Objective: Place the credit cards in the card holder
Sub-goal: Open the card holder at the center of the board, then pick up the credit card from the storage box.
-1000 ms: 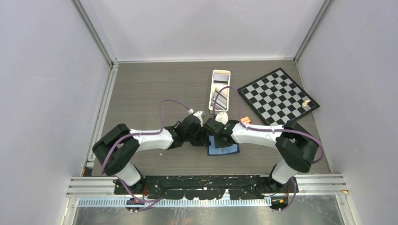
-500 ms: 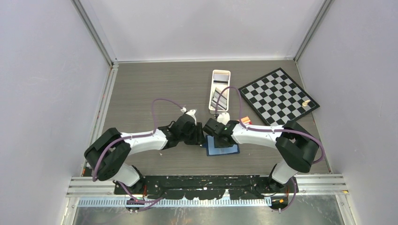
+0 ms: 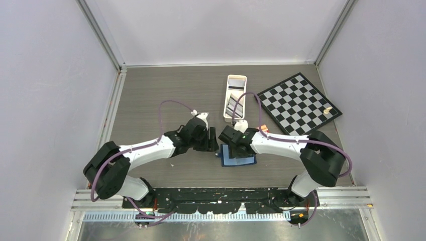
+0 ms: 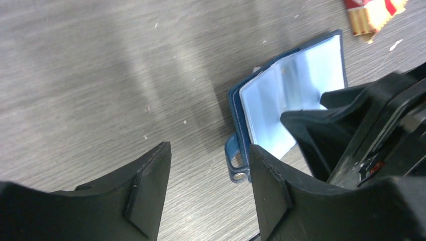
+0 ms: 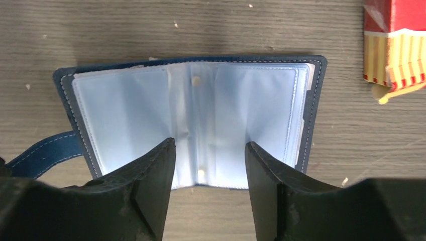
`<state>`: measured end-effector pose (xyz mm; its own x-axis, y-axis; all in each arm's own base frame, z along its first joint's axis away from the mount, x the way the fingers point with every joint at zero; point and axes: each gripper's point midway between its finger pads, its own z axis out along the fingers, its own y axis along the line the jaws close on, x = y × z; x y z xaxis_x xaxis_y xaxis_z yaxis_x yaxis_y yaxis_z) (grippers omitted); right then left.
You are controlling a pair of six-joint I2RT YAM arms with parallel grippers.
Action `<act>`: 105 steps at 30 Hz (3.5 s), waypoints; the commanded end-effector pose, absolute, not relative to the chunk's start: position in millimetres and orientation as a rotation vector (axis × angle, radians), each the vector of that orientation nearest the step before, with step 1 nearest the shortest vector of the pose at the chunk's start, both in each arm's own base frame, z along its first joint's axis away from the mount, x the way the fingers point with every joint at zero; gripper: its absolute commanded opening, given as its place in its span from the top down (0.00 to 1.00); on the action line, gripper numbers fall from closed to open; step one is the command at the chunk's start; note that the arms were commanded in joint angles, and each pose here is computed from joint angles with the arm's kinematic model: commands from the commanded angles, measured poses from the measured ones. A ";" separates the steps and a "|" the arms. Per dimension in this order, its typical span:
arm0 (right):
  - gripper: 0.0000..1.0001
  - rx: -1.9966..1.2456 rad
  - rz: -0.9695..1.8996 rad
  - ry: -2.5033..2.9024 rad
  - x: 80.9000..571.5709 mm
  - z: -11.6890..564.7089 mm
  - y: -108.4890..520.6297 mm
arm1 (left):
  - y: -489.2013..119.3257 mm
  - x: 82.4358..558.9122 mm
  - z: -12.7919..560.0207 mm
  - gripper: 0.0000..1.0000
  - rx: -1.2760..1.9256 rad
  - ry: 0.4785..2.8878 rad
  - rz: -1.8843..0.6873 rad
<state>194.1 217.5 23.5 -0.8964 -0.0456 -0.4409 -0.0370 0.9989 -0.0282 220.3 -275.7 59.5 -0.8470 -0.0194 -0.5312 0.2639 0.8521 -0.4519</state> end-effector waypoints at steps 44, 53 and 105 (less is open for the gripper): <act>0.19 -0.516 0.203 2.363 398.2 135.9 211.1 | -346.4 234.0 93.6 0.22 0.232 2.468 -1.132; 0.20 -0.633 0.112 2.367 406.9 120.0 213.3 | -351.1 231.9 74.9 0.35 0.212 2.494 -1.165; 0.72 -0.806 -0.391 2.228 424.3 115.6 215.0 | -352.1 227.2 61.0 1.00 0.135 2.518 -1.202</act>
<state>413.2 215.2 80.1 -0.5813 -0.6661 -0.4673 -0.4795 0.7444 -0.4646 226.5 -347.3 53.7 -0.9425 -0.0584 -0.3290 0.2102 0.6618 -0.7196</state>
